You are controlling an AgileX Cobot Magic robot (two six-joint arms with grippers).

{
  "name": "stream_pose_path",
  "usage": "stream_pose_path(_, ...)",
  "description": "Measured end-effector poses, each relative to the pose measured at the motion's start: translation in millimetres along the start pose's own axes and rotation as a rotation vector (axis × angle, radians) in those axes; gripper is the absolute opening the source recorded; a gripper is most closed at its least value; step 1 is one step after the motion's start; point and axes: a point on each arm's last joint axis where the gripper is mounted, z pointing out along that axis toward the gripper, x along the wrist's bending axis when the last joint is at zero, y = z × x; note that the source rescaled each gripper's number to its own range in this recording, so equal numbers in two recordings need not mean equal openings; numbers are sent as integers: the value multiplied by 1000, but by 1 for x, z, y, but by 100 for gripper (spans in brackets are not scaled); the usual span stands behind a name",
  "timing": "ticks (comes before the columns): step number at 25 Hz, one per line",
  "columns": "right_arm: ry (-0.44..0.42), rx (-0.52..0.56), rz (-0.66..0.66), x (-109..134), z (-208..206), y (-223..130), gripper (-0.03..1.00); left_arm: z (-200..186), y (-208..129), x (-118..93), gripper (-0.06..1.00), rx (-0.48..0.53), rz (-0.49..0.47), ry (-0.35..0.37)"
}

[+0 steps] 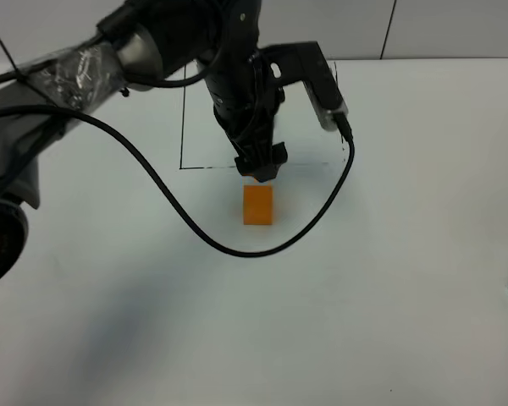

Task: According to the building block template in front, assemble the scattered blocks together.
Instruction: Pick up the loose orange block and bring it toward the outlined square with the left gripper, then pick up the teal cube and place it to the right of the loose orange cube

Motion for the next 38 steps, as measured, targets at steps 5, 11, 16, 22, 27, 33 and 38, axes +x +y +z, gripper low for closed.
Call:
stream_pose_path(5,0,0,0,0,0,0,73,-27,-36,28,96,-20,-267,38)
stream_pose_path(11,0,0,0,0,0,0,73,-54,-117,62,96,-25,-567,83)
stream_pose_path(16,0,0,0,0,0,0,73,-94,-180,55,96,-72,-763,170)
stream_pose_path(22,0,0,0,0,0,0,73,-143,-218,0,96,-191,-912,281)
stream_pose_path(27,1,0,0,0,0,0,73,-175,-237,-57,96,-282,-1029,324)
stream_pose_path(33,1,0,0,0,0,0,73,-185,-260,-110,96,-314,-1119,342)
stream_pose_path(38,1,0,0,0,0,0,72,-181,-277,-149,95,-336,-1139,350)
